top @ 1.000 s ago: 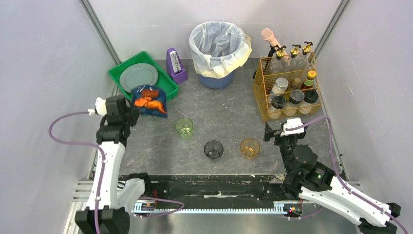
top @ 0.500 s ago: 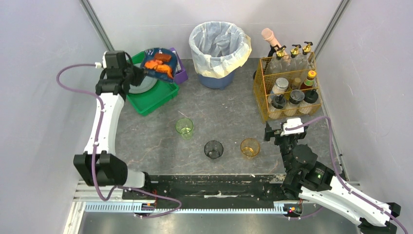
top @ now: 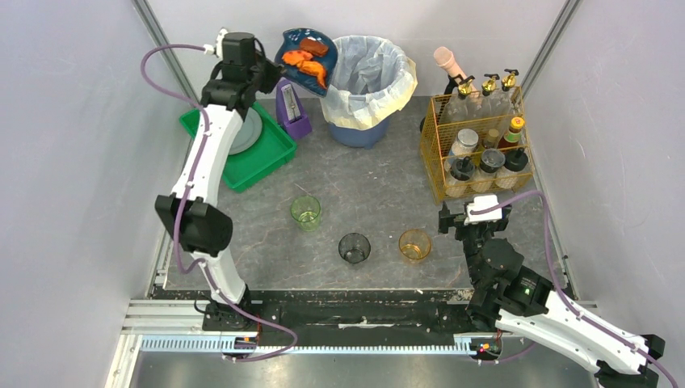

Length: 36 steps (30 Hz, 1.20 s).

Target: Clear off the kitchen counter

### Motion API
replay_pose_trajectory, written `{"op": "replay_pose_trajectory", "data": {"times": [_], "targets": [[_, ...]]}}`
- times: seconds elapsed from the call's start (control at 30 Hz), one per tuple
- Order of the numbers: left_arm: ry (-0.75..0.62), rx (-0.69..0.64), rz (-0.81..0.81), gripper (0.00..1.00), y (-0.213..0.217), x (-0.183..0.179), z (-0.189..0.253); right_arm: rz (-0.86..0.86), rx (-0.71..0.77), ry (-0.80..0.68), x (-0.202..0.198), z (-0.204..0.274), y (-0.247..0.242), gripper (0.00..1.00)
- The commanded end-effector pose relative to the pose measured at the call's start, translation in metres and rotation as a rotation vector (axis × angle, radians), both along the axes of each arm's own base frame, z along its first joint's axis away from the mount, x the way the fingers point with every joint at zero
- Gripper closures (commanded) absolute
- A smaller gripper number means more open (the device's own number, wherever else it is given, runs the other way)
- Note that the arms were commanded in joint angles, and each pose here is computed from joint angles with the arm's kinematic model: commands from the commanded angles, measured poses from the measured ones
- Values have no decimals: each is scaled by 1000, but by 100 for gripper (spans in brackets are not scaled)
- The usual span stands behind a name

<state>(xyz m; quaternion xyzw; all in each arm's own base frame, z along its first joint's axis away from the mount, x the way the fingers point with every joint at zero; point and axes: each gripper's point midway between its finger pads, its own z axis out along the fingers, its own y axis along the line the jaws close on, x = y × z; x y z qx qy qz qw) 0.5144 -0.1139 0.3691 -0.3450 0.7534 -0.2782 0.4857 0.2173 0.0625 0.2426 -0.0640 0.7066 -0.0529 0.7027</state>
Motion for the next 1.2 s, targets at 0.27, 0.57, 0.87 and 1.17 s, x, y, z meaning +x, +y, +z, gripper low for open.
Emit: {"op": "replay_pose_trajectory", "data": {"times": [0.27, 0.57, 0.87, 1.17], "targets": [[-354, -94, 90, 98, -38, 60, 94, -40, 1, -12, 1, 5, -5, 2], [-427, -97, 128, 98, -58, 86, 84, -52, -11, -8, 1, 2, -7, 2], [-597, -2, 102, 98, -92, 84, 110, -59, -26, -4, 2, 1, -7, 2], [-690, 283, 112, 98, -110, 92, 95, -56, -19, -7, 1, 1, -7, 2]]}}
